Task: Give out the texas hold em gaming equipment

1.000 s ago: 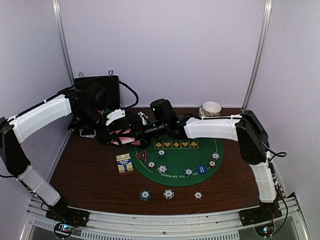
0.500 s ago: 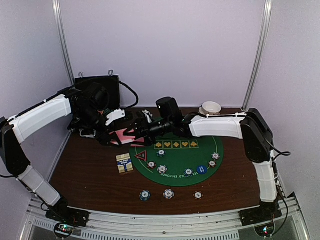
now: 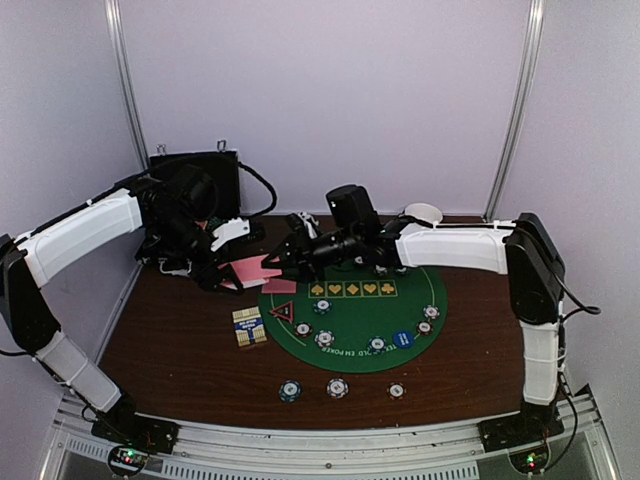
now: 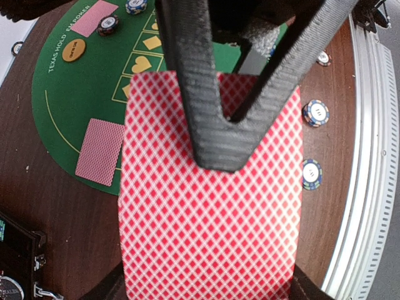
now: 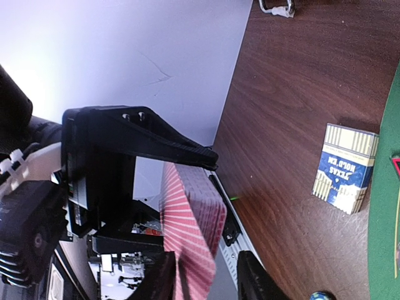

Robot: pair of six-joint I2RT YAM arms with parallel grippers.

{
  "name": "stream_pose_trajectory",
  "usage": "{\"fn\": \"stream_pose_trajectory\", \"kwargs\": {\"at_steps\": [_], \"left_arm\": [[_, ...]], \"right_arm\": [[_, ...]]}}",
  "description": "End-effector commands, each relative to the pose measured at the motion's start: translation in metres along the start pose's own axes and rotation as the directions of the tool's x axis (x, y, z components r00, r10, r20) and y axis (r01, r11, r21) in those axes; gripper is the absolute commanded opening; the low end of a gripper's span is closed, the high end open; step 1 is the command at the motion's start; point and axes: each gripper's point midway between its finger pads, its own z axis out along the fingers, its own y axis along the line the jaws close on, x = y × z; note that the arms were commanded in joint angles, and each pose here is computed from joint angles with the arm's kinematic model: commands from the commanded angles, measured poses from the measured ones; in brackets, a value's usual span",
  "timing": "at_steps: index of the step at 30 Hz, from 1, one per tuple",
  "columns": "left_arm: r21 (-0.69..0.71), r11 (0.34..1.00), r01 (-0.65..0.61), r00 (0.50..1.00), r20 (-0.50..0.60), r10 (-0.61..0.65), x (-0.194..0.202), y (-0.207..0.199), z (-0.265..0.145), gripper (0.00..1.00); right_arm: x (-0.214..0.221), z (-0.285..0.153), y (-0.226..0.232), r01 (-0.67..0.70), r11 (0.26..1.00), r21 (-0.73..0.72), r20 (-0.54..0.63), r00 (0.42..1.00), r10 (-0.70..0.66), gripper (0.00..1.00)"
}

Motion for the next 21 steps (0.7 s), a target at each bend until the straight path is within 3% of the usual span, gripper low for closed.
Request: {"fn": "stream_pose_trajectory", "kwargs": {"at_steps": [1,16,21], "left_arm": [[-0.025,0.999,-0.035,0.998,0.056,0.036,-0.012,0.002,-0.010,0.14],[-0.028,0.999,-0.035,0.998,0.048,0.037,-0.011,0.003,-0.009,0.13],[-0.033,0.999,-0.036,0.998,0.046,0.037,-0.011,0.004,-0.009,0.13]], "right_arm": [[-0.003,-0.018,0.029,0.037,0.999,-0.028,0.037,0.999,-0.036,0.32],[0.002,-0.041,0.041,0.034,0.999,-0.024,0.043,0.999,-0.033,0.01],[-0.005,-0.065,0.037,0.014,0.999,-0.038,0.085,0.996,-0.011,0.00]]}}
